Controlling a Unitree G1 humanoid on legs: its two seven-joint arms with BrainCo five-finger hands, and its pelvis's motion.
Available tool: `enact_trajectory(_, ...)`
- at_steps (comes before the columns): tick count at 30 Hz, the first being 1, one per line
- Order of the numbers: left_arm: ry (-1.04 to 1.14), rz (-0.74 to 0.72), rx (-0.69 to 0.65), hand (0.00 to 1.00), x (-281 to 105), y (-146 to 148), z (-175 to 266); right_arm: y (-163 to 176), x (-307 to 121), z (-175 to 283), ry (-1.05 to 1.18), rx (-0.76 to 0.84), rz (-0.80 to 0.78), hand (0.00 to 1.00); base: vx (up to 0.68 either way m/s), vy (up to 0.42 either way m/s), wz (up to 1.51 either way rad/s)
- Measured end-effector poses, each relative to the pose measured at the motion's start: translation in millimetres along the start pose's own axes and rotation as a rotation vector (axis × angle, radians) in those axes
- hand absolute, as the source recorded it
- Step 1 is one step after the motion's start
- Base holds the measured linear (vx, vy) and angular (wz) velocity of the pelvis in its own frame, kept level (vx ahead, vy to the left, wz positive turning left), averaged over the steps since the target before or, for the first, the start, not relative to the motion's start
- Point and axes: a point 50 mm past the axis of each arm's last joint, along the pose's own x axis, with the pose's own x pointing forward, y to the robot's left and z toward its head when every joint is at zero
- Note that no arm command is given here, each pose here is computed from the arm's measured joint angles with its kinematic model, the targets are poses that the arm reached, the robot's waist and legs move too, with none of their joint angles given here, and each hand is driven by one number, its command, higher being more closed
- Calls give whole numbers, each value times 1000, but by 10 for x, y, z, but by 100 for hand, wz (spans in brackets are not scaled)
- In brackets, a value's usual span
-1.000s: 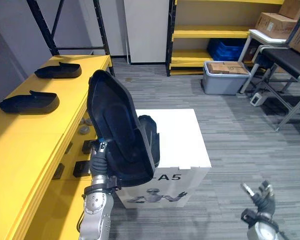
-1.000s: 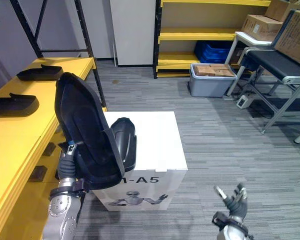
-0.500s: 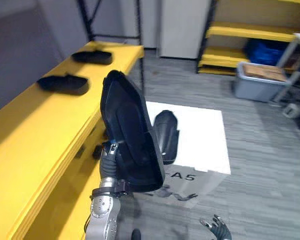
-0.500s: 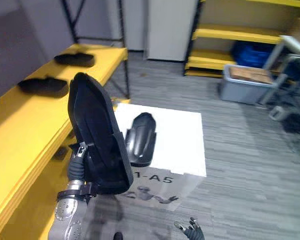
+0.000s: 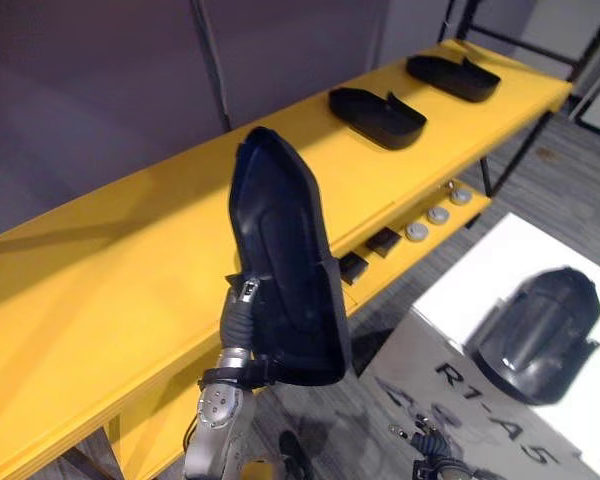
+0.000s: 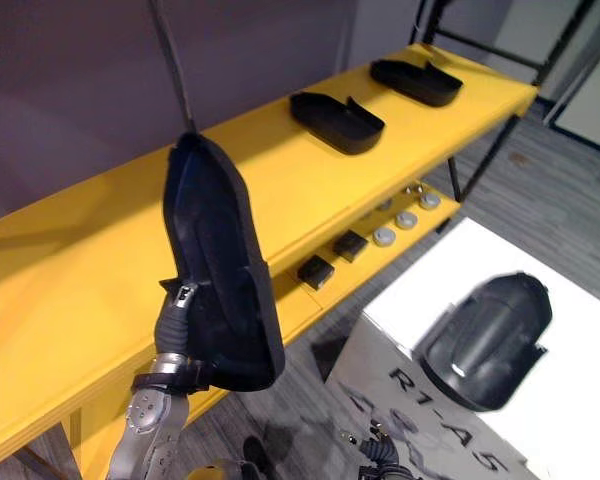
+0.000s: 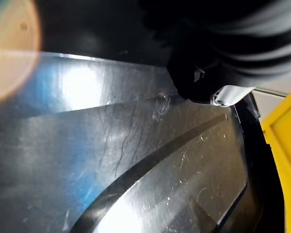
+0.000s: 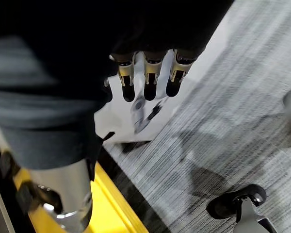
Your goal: Walk over and take plastic housings, then place them on the shelf
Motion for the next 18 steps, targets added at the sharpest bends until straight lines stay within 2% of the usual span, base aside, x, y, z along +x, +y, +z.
enact_trajectory(7,-41,-33,32,100,145,-129,50,81,-33,-20,-10,-16,30,0,216,-65,105)
enact_trajectory(9,-42,-30,31,100,140,-159,45,220,-77,-77,-5,17,56,0,167,-213,80)
enact_trajectory(18,-15,-21,-13,100,108,-299,-30,285,-152,-139,-13,-20,84,0,118,-138,1)
